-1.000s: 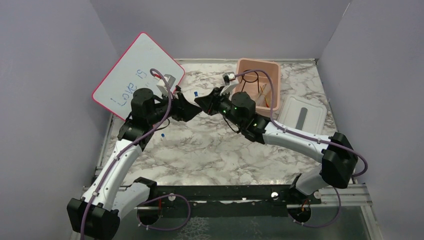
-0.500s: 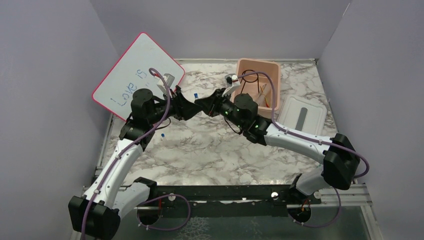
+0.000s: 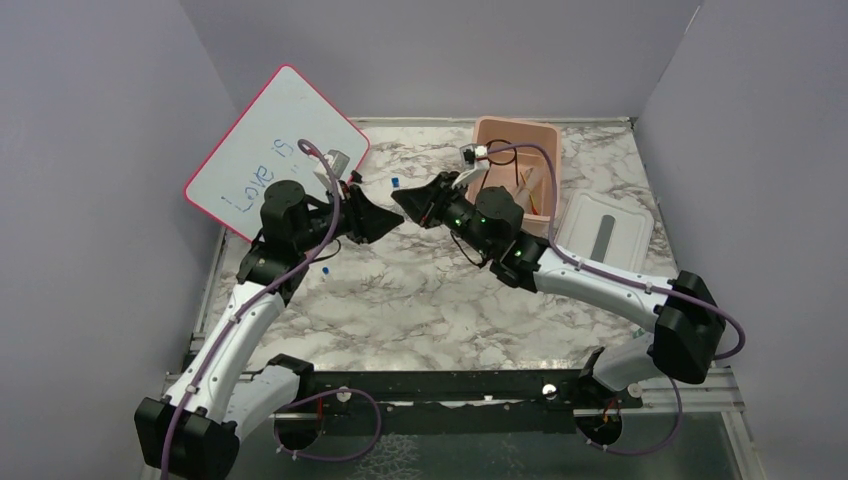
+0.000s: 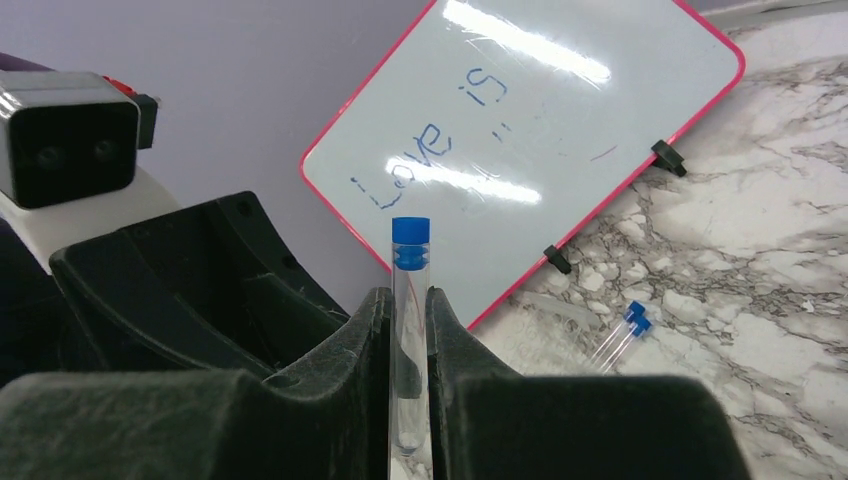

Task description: Organize the chemistry lab equipment

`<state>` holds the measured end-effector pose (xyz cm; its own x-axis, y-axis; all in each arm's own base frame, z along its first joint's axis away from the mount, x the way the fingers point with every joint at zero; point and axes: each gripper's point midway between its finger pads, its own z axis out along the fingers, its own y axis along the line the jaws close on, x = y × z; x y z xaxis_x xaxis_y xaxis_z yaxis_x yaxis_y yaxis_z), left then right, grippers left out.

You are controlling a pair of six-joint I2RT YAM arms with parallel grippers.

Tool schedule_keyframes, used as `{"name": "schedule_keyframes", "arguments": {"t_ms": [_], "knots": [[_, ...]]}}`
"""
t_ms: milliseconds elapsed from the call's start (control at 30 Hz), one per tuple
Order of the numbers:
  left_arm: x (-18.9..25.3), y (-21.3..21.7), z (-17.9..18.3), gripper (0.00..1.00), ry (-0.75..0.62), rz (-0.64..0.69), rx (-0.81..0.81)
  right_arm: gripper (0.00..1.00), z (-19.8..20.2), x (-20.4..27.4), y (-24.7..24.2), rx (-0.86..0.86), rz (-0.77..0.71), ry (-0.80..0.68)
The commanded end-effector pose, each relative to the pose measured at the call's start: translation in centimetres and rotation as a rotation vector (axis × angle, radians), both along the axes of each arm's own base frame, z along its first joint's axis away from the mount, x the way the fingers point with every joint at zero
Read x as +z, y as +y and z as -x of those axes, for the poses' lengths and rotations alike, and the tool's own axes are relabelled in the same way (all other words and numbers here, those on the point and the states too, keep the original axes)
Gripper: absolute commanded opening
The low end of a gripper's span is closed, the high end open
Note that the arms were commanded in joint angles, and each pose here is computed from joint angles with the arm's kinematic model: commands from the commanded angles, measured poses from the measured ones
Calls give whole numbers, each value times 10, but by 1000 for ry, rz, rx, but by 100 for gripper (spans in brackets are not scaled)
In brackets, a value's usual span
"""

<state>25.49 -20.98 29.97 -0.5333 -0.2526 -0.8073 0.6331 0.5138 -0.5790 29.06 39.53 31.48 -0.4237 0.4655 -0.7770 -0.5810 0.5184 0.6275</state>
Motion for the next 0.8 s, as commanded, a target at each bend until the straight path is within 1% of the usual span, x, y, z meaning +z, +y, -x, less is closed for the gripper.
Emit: {"name": "schedule_keyframes", "arguments": {"t_ms": [0,67,133,200,300,533,567,667,700,767], "knots": [[-2,3,4,47,-8,-18,6,14,-7,35,-17,-98,-89,-32],[0,4,5,52,-18,-10,13,14,-7,36,-18,-101,-81,-38],[0,1,6,53,-17,9,-10,14,-1,40,-15,-63,-96,-45],[1,-2,6,53,-7,22,-26,14,5,42,-10,-20,-111,-44],[1,-5,3,50,8,39,-36,14,11,46,-6,20,-126,-45],[12,-9,4,48,-14,78,-55,14,16,44,-1,61,-126,-51],[12,-8,3,47,-15,79,-50,14,17,44,0,67,-126,-52],[10,-9,1,40,-11,80,-47,14,20,43,1,85,-127,-54],[9,-9,1,36,-10,80,-48,14,21,44,2,92,-130,-57],[9,-9,0,26,-11,81,-47,14,23,45,2,101,-132,-60]]}}
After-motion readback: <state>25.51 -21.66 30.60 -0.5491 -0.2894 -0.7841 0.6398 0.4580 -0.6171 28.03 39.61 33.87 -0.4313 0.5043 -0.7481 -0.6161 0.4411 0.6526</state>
